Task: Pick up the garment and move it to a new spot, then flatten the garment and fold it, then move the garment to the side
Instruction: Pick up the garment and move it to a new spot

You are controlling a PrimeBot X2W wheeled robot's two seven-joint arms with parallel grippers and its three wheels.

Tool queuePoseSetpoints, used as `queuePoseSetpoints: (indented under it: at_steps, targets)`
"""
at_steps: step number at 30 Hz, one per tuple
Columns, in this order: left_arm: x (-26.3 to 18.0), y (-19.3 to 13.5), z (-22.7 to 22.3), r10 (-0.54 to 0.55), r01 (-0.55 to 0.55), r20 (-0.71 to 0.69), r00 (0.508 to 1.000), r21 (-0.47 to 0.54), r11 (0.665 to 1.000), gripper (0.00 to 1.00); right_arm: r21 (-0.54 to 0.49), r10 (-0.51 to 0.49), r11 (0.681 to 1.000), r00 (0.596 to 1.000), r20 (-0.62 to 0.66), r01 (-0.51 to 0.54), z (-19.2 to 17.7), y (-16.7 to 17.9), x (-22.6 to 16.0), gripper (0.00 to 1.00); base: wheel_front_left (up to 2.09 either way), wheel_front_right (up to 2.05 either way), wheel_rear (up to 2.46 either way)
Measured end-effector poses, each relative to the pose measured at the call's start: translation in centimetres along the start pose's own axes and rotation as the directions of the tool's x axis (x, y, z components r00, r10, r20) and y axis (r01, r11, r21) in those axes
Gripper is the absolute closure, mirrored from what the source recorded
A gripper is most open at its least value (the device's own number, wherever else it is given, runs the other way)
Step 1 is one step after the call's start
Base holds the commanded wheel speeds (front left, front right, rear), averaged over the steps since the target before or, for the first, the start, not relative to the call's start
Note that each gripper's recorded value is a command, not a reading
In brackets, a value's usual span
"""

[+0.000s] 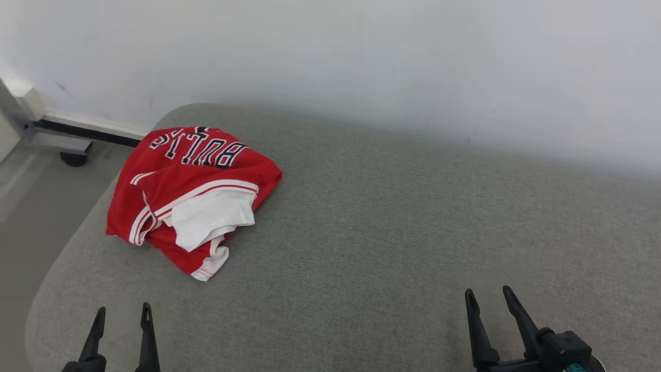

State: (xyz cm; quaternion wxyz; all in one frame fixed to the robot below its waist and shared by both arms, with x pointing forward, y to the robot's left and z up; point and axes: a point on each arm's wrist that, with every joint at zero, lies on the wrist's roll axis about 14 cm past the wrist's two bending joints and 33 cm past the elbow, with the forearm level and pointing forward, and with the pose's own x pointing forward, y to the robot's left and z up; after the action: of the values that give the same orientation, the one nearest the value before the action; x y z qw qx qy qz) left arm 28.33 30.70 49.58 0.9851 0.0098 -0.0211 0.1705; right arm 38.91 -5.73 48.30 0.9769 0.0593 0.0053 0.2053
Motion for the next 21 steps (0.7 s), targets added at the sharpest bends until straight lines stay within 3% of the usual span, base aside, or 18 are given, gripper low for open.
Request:
queuePoseSetpoints:
  at_steps: [9, 21]
  targets:
    - [-2.5, 3.9, -0.1, 0.122, -0.122, -0.004, 0.993, 0.002, 0.993, 0.00, 0.004, 0.114, 0.993, 0.993, -0.017, -0.114, -0.5, 3.6, 1.8, 0.00, 0.00, 0.00, 0.00]
    - [-5.0, 6.8, 0.0, 0.217, -0.217, -0.003, 0.976, 0.008, 0.976, 0.00, 0.006, 0.215, 0.977, 0.976, -0.029, -0.214, -0.9, 6.9, 2.9, 0.00, 0.00, 0.00, 0.00]
